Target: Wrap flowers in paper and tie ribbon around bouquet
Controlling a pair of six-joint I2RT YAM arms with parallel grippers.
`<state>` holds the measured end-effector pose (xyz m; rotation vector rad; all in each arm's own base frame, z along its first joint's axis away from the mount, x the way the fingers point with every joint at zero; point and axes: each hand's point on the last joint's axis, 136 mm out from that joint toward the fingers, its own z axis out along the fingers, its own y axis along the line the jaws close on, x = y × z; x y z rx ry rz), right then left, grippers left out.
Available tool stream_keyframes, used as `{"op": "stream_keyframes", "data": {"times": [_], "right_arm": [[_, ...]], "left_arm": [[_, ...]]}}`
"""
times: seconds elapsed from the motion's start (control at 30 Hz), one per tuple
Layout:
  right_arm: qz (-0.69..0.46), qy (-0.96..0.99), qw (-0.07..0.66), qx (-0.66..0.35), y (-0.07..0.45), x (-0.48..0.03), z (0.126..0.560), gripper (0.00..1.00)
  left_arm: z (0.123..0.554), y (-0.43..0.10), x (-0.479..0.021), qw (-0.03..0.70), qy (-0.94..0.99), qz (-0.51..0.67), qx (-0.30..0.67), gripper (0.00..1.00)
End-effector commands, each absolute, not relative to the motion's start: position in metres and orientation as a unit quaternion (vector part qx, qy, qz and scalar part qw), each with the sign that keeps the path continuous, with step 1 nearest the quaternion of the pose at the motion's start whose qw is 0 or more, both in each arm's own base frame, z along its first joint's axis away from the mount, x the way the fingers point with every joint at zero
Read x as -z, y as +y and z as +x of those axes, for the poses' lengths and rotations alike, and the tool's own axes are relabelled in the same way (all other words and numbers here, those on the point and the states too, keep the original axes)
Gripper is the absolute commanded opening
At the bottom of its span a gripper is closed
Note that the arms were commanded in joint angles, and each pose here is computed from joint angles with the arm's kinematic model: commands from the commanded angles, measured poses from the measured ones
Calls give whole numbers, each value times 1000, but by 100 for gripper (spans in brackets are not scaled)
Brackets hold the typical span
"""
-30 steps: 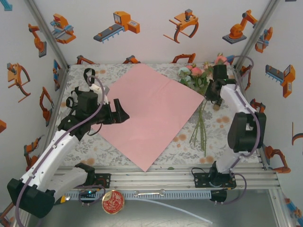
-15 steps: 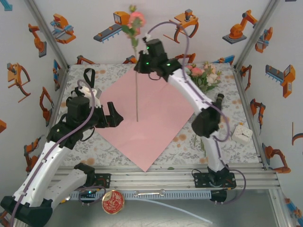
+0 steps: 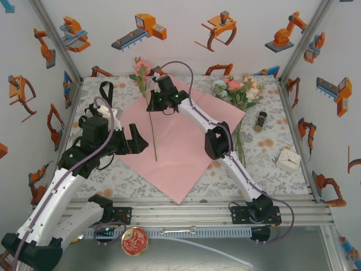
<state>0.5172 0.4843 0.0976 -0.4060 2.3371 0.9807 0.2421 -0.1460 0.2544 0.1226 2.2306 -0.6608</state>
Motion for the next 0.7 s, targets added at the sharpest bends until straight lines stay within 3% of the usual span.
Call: {"op": "stream_keyframes", "data": {"times": [0.0,0.13,0.3,0.53,0.67], "right_arm": [[-163,848,316,-392,496,-113,525,0],[-155,853,308,-391,499,-95,526,7],[-158,861,304,-377,493,-101,522,33],[-162,842,352,-375,457,-215,513,39],[-154,844,394,-329,406,-268,499,41]], "left_arm": [[242,-144,-248,387,886,42,252,97],[243,-141,-243,383,890,38,245,97],[245,-140,-240,381,892,34,239,97],[251,-153,-252,387,881,40,271,97],[250,-177,-268,386,856,71,336,97]]}}
